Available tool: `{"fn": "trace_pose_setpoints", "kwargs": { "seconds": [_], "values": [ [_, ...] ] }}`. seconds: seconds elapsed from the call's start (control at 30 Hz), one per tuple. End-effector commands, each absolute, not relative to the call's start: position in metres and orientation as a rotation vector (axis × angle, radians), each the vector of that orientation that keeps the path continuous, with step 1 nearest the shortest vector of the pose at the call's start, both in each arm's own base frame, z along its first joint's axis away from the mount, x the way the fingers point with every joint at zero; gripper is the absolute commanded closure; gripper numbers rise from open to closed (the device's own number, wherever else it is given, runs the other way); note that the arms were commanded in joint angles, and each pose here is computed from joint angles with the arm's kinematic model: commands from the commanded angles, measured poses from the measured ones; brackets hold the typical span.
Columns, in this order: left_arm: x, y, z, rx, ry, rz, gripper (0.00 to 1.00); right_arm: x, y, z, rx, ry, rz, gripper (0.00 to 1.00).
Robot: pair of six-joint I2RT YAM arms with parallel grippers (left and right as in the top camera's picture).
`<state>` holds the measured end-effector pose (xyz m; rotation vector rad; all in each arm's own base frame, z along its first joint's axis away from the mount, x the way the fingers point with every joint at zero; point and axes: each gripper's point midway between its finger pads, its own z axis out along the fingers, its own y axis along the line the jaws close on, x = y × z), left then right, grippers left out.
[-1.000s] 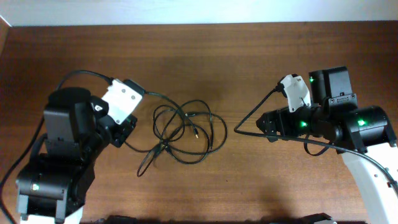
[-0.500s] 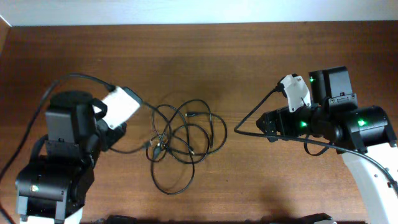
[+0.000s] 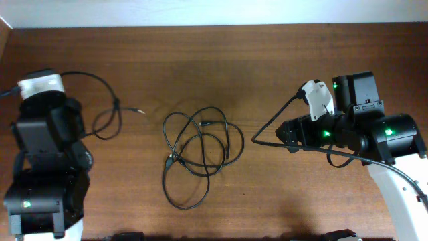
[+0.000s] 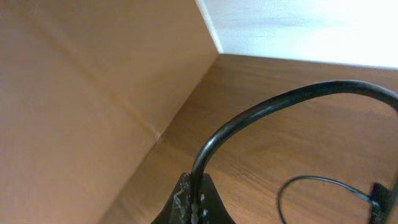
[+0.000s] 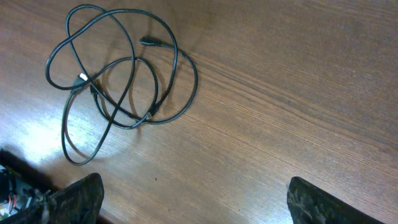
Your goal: Untangle cables
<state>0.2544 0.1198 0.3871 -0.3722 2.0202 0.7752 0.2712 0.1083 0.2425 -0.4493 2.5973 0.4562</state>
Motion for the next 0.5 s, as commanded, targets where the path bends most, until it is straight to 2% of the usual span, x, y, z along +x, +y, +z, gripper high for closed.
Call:
{"fn": "trace_pose_setpoints", "kwargs": {
  "seconds": [0.0,0.23,0.33,0.47],
  "values": [
    [0.241,0.145,0.394,-0.622,1.931,0.771,1.00,0.273,0.106,0.246,-0.456,2.584,0.440,0.07],
    [0.244,0.196,0.375,-0.794,1.952,0.875,1.00,0.273,0.106,0.246,-0.456,2.584,0.440,0.07],
    [0.257,0.229,0.343,-0.873,2.032,0.838,1.00,0.273,0.106,0.246,-0.457,2.584,0.440,0.07],
    [0.255,0.272,0.311,-0.996,2.085,0.832,1.00,0.273,0.106,0.246,-0.456,2.584,0.440,0.07]
  ]
}}
